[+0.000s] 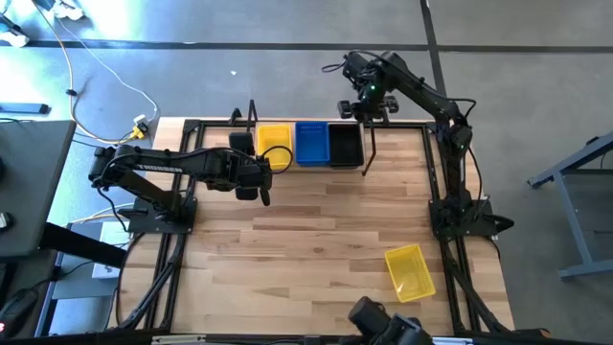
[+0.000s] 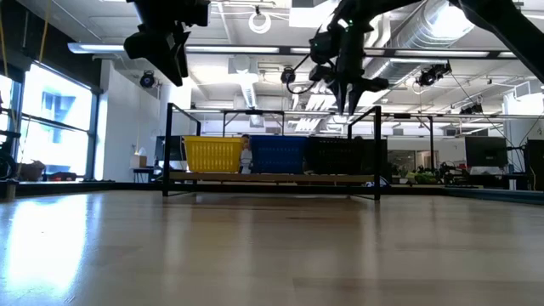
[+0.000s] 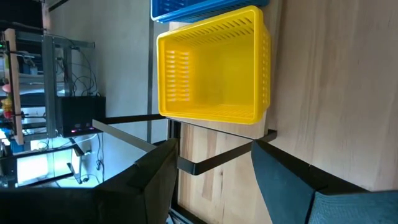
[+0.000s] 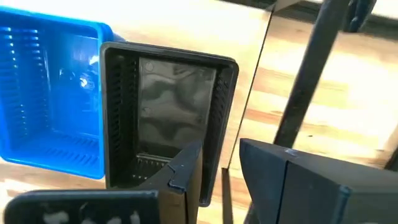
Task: Stack baskets on shelf by color
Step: Stack the yellow basket on top of the yellow baskets on the shelf
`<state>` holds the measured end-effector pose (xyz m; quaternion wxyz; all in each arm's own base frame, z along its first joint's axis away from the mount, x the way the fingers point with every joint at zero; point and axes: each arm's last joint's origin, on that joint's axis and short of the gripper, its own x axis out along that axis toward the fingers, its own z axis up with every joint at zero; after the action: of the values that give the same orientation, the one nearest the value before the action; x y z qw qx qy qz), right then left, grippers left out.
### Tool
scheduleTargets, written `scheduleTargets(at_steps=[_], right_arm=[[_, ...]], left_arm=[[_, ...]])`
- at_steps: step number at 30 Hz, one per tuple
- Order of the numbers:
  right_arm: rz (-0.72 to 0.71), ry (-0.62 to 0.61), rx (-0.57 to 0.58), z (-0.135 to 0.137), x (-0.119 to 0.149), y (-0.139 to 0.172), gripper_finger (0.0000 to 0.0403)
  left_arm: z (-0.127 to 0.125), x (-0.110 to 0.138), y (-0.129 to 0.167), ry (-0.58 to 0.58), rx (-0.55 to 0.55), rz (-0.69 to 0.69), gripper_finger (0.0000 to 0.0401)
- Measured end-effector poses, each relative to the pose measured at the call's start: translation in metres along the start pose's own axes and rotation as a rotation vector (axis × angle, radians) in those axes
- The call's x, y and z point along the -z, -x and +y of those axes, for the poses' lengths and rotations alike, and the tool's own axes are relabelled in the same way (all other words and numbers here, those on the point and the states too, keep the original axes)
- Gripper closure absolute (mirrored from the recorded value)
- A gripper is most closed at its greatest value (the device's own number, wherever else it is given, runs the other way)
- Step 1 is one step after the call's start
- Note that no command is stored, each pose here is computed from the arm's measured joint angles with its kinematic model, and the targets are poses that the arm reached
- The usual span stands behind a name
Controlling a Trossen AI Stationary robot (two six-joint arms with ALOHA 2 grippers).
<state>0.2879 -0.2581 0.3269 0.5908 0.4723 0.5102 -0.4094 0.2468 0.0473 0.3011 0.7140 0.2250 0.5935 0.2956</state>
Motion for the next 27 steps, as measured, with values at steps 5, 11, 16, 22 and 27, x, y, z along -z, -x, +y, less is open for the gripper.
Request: scheduleTargets(at_steps=[5, 11, 16, 22, 27], right_arm=[[-0.018, 0.121, -0.026, 0.022, 0.016, 0.009, 0.0308], [-0.011, 0.278, -0.04, 0.052, 0.044, 0.009, 0.0308], [-0.014, 0.378, -0.024, 0.077, 0.073, 0.006, 0.0308], [-0.017, 0.47, -0.007, 0.102, 0.108, 0.003, 0.0308], [0.008, 0.497, 0.021, 0.113, 0.136, -0.004, 0.0308]], left_arm=[[0.0, 0.0, 0.0, -0.003, 0.0, 0.003, 0.0204], [0.005, 0.008, 0.009, 0.066, 0.076, -0.032, 0.0204], [0.013, 0.018, 0.022, 0.143, 0.15, -0.088, 0.0204], [0.015, 0.036, 0.026, 0.181, 0.156, -0.11, 0.0204], [0.012, 0.049, 0.026, 0.186, 0.172, -0.115, 0.0204]])
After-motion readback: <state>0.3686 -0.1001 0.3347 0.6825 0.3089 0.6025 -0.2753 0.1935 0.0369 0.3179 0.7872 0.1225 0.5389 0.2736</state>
